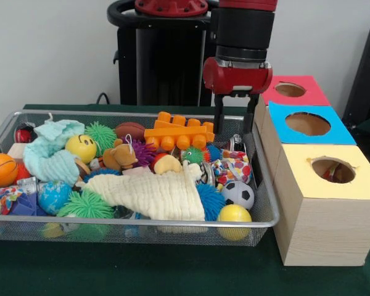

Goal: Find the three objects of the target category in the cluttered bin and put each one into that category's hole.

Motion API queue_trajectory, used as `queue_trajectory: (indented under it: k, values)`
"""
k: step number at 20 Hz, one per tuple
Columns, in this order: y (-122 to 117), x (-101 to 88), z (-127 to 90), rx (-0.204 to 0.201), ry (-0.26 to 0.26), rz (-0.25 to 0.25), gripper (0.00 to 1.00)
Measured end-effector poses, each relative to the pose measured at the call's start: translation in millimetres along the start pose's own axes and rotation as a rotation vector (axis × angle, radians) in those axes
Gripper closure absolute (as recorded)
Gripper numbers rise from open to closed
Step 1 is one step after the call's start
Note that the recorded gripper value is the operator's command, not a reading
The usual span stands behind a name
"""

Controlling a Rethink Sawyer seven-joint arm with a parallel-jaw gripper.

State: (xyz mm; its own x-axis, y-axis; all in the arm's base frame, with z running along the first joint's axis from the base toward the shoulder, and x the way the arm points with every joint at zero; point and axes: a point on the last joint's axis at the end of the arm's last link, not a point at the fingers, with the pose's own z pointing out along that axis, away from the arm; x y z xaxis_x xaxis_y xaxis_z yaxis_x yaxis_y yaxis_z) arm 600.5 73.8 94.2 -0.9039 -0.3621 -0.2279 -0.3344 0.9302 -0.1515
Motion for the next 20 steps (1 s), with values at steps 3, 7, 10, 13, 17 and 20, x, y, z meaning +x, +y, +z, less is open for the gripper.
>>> queue_trajectory:
  k: [3, 7, 10, 13, 17, 20]
  values:
    - [2, 5.4, 7, -0.007, 0.010, -0.010, 0.00]
    - [4, 8.3, 17, -0.032, 0.013, -0.001, 0.00]
    - [6, 10.4, 27, -0.059, 0.013, 0.013, 0.00]
    - [10, 17.1, 40, -0.092, 0.029, 0.026, 0.00]
    - [17, 22.3, 48, -0.108, 0.041, 0.019, 0.00]
    - [22, 26.1, 50, -0.111, 0.045, -0.005, 0.00]
